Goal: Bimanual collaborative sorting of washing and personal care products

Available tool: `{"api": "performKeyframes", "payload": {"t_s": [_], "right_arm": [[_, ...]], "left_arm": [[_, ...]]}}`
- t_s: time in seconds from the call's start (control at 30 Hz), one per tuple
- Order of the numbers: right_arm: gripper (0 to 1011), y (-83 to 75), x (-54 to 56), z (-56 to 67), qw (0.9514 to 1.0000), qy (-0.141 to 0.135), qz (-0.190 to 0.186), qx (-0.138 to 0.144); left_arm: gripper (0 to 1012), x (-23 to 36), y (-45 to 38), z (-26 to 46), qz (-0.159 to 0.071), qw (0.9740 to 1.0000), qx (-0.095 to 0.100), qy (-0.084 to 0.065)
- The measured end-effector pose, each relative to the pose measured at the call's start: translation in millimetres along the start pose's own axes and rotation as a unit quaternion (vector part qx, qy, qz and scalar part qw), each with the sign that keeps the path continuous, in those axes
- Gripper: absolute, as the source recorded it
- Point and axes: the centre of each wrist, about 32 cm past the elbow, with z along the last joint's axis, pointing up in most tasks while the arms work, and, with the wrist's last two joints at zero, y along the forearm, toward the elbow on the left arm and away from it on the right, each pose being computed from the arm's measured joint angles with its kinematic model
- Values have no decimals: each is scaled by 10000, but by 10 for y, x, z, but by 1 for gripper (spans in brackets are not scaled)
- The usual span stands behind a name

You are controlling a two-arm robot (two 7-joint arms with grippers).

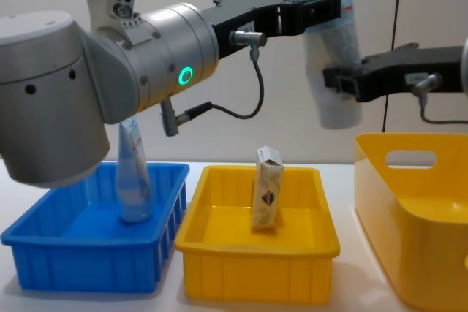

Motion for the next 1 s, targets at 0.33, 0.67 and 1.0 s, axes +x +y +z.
{"api": "performKeyframes", "payload": {"t_s": [0.33, 0.67, 1.0], "right_arm": [[148, -165, 64, -80, 9975, 211, -644, -207], [166, -344, 182, -183, 9885, 511, -1321, -525], [512, -441, 431, -313, 9701, 1155, -1874, -1027]], "left_arm": [[1001, 0, 0, 0, 0, 10000, 0, 0], [1001, 0, 0, 0, 0, 10000, 0, 0], [1001, 0, 0, 0, 0, 10000, 0, 0]]}}
